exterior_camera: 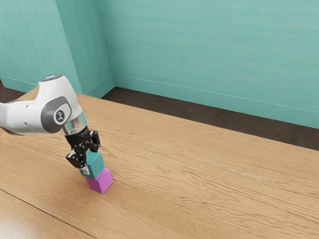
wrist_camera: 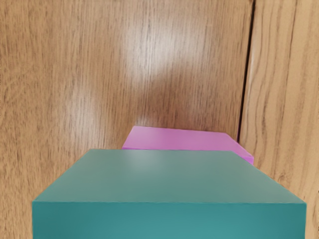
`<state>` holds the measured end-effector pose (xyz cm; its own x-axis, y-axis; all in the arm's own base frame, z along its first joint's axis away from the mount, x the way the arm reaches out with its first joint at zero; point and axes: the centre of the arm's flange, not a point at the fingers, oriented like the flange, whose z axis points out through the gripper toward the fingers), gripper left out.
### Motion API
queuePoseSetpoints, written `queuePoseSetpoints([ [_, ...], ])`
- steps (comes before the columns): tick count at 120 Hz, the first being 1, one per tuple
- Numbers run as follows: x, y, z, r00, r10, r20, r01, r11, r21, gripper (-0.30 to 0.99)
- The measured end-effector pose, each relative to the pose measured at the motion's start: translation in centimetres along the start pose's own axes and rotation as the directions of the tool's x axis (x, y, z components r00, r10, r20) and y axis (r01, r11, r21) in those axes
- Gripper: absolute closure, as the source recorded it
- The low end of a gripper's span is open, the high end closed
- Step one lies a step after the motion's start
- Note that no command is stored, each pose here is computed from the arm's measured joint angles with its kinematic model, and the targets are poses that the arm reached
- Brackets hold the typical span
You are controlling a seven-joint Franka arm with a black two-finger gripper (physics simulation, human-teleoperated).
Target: Pick up the blue block with one arm, and put the blue block on the pink block with one arm
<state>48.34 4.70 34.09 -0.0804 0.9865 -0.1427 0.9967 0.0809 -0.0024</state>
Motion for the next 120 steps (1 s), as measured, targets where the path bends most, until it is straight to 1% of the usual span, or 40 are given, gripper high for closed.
queuePoseSetpoints([
  [25, 0.3, 0.0, -0.1, 1.0, -0.001, -0.001, 0.001, 1.0, -0.001, 0.37],
  [63, 2.8, -0.2, -0.4, 1.0, -0.021, 0.0, 0.021, 1.0, -0.009, 0.37],
  [87, 1.5, 0.0, -0.3, 1.0, 0.021, 0.0, -0.021, 1.0, -0.01, 0.38],
  [107, 1.1, 0.0, -0.3, 0.999, 0.034, 0.0, -0.034, 0.999, -0.014, 0.38],
  [120, 0.0, 0.1, -0.4, 0.998, 0.059, 0.0, -0.059, 0.998, -0.017, 0.37],
])
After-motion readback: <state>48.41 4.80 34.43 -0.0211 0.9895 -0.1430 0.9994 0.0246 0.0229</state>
